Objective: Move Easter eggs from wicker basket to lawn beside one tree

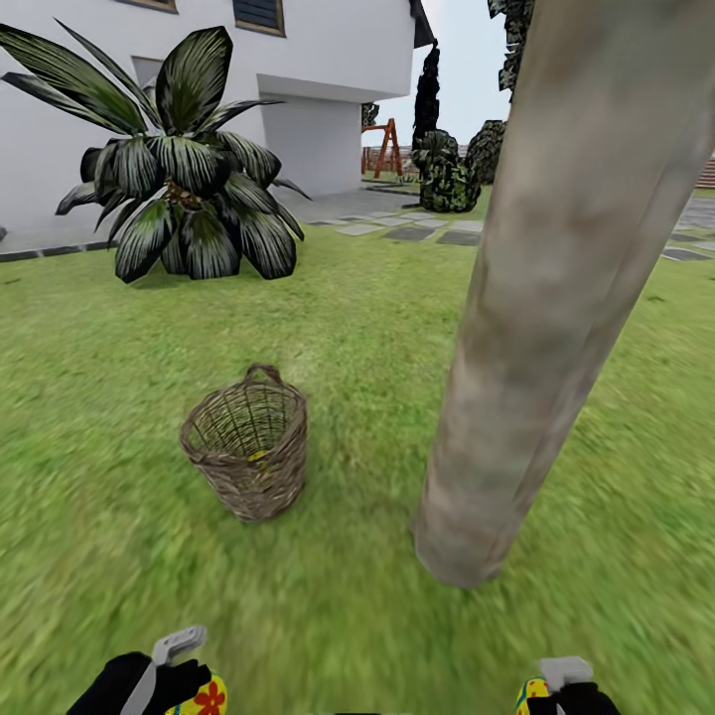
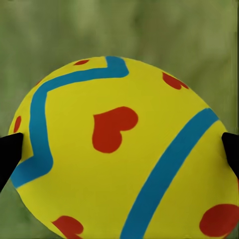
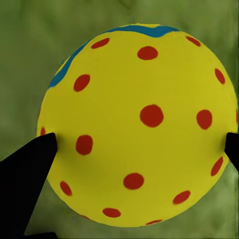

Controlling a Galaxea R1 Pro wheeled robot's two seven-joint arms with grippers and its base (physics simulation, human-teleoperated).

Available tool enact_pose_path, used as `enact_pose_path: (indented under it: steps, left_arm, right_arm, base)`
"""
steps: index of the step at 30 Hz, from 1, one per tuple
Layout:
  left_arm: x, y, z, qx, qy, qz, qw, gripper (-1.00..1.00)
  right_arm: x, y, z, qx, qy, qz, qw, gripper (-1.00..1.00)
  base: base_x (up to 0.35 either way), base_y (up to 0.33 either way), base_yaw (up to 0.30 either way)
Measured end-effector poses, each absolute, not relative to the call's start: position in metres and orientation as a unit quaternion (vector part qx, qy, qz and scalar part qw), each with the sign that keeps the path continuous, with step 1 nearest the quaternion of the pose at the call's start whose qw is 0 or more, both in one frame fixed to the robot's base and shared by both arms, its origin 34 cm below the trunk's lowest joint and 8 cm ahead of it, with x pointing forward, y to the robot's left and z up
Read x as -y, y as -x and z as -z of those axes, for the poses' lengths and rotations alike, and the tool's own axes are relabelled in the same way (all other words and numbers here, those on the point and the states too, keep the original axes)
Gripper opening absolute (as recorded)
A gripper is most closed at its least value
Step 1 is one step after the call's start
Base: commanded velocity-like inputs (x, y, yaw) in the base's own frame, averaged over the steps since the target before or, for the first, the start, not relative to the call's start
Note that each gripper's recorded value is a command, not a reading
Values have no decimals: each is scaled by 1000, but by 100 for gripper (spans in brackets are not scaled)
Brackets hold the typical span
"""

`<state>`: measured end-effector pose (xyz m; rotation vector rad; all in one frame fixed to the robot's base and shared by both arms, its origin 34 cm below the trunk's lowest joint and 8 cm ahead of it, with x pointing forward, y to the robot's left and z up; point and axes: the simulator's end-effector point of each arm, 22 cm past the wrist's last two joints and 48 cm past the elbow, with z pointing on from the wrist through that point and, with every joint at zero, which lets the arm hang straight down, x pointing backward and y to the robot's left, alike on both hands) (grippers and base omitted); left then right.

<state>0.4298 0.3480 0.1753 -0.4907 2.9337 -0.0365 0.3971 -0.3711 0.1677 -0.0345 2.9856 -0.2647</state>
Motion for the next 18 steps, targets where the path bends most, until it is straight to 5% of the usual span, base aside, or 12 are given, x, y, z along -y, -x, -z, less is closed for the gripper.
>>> enact_pose_path:
  steps: [7,18]
  left_arm:
    - [-350,-447,-178,-979,161,8,126,-100]
    - [-350,-447,-174,-978,161,9,128,-100]
  right_arm:
    - [393,-405,-173,-990,12,103,93,-100]
    - [392,-401,-168,-991,14,103,86,-100]
  base:
    - [205,-229,0]
    - [7,-13,0]
